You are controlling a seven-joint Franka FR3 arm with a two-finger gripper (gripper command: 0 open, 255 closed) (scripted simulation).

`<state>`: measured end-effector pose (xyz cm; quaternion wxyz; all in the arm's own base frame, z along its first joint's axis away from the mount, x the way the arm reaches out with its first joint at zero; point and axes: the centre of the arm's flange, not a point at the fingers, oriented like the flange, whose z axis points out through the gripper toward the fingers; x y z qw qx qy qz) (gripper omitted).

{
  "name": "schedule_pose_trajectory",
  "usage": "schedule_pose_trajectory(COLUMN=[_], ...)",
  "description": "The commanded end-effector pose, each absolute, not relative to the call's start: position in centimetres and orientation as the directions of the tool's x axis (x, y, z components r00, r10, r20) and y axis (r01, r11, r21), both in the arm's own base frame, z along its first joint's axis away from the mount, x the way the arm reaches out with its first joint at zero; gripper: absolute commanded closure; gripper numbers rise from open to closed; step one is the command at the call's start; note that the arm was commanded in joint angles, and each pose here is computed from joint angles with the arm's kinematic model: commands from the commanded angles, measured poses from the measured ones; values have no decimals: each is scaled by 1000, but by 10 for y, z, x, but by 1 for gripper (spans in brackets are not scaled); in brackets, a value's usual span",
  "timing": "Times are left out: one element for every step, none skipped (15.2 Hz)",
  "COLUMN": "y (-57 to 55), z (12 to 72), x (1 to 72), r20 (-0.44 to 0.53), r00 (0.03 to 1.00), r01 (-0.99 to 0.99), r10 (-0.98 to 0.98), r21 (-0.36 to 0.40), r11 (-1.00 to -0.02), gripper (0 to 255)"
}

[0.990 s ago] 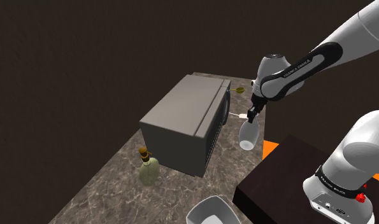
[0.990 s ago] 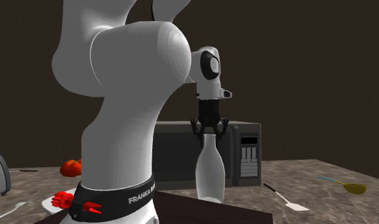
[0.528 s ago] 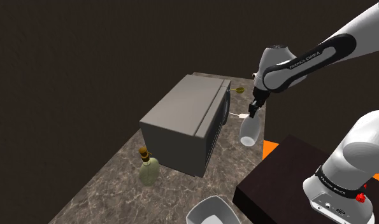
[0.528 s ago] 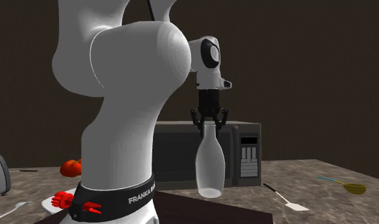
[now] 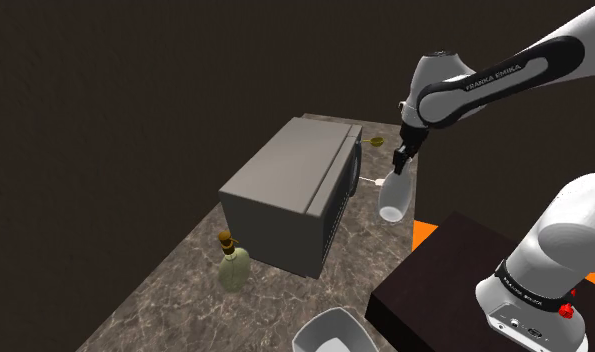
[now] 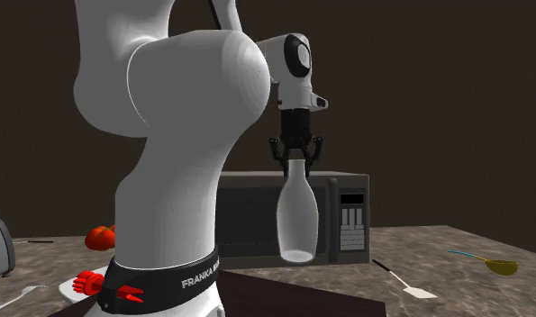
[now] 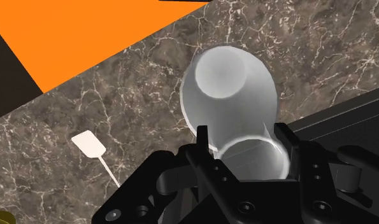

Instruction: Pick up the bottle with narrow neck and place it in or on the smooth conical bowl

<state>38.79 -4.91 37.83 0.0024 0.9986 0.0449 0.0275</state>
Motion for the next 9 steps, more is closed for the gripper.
schedule_pose_trajectory(y=[-49,-37,-25,-13,-1,12,24,36,48], z=[386,388,391,394,396,399,401,404,406], x=[387,383,378,374,369,365,360,355,351], r20=[55,55,55,55,55,55,55,55,55], r00=[994,994,994,994,994,994,994,994,994], r01=[89,89,90,90,90,90,90,89,90], r10=[90,90,90,90,90,90,90,90,90], r21=[7,7,7,7,7,7,7,7,7], r11=[-996,-996,-996,-996,-996,-996,-996,-996,-996], gripper=[255,255,255,255,255,255,255,255,255])
